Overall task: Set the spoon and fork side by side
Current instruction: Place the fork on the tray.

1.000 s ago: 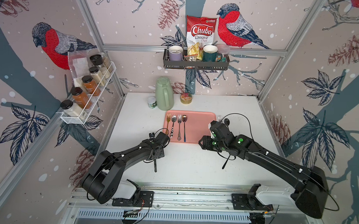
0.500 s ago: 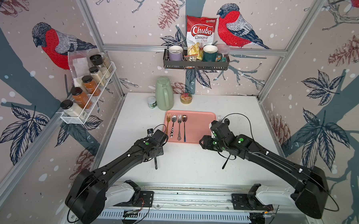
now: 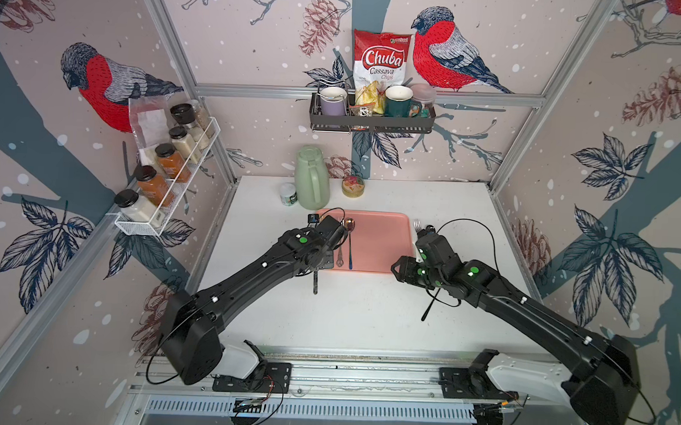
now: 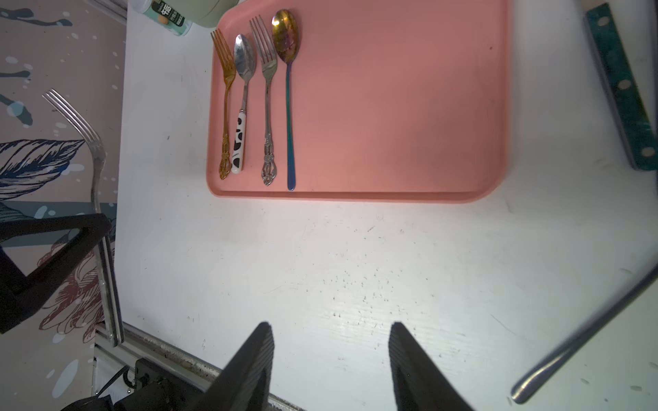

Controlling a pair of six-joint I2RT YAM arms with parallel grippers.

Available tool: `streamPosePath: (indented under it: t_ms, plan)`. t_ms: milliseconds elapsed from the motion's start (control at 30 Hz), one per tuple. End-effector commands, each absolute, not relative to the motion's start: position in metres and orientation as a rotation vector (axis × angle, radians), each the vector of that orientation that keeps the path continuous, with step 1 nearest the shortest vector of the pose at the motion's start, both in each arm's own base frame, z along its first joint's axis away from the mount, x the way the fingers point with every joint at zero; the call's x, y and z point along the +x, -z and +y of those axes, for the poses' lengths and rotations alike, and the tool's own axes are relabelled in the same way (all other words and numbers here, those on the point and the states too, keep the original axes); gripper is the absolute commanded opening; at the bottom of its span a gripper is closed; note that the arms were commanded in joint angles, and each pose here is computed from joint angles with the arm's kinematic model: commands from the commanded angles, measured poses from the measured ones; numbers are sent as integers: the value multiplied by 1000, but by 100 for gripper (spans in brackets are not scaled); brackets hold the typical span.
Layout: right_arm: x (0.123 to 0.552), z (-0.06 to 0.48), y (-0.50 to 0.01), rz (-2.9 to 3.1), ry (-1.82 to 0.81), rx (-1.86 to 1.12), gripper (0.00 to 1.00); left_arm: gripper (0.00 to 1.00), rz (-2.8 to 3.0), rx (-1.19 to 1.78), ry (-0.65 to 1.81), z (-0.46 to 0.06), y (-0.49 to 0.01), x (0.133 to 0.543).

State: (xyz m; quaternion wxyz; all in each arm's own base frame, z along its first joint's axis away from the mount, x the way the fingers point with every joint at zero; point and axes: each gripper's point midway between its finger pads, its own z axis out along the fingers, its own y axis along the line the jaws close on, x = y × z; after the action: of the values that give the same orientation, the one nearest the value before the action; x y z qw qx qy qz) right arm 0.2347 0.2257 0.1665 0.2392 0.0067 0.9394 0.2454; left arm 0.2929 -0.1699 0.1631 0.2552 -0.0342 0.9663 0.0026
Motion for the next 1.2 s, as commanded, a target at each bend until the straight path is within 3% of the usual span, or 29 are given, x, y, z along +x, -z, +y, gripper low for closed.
streamPosePath:
  t_ms: [0, 267, 600, 1167]
  plan:
    - [235, 208, -163, 2578, -627, 64, 54, 13, 2613, -32, -2, -195, -167, 310]
    - [232, 169, -164, 2544, -601, 196, 55, 13, 2624, 45, -3, -261, -148, 364]
    - [228, 135, -160, 2531, -541, 274, 56, 13, 2658, 85, -53, -307, -110, 414]
    - [227, 119, -149, 2546, -558, 317, 56, 13, 2734, 26, -120, -309, -44, 437]
